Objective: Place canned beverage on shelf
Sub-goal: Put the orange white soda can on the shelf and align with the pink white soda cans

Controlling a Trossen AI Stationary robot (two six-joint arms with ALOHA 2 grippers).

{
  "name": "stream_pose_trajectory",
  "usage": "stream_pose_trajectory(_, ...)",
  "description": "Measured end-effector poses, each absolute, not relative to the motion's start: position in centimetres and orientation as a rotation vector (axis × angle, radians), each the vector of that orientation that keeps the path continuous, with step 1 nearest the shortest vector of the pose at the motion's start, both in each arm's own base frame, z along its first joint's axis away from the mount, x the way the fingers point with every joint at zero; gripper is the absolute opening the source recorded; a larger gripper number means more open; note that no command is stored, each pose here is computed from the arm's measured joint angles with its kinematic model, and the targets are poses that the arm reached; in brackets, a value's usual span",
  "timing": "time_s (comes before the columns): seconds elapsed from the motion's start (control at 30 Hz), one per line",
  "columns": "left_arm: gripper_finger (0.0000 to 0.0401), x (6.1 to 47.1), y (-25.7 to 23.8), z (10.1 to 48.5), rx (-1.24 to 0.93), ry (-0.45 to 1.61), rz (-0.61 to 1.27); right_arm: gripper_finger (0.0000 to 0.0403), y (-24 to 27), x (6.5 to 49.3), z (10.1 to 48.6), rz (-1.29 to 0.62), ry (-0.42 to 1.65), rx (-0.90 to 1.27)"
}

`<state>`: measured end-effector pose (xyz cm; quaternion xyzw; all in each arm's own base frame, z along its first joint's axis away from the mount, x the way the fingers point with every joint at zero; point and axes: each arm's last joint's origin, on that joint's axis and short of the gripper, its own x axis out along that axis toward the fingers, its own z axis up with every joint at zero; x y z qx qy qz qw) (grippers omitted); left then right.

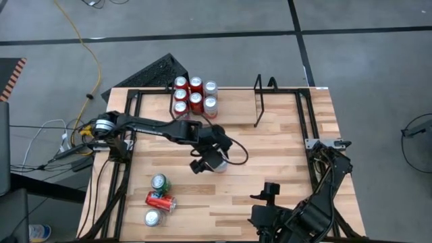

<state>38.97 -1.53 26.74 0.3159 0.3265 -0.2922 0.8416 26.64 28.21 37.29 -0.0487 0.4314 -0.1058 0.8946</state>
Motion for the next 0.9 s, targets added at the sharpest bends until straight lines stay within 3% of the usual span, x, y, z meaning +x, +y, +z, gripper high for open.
stream_pose_trajectory(0.63,0.0365,40.5,0.3,23.2,0.688,0.769,-0.638,0.0315,28.3,26.6,37.3,-0.235,0.889,-0.061)
stream_pose_trajectory(0.9,0.0324,40.5,0.4,22.3,0.694,0.8,-0.672,0.0315,28.3,26.6,37.3,-0.235,0.888,-0.059)
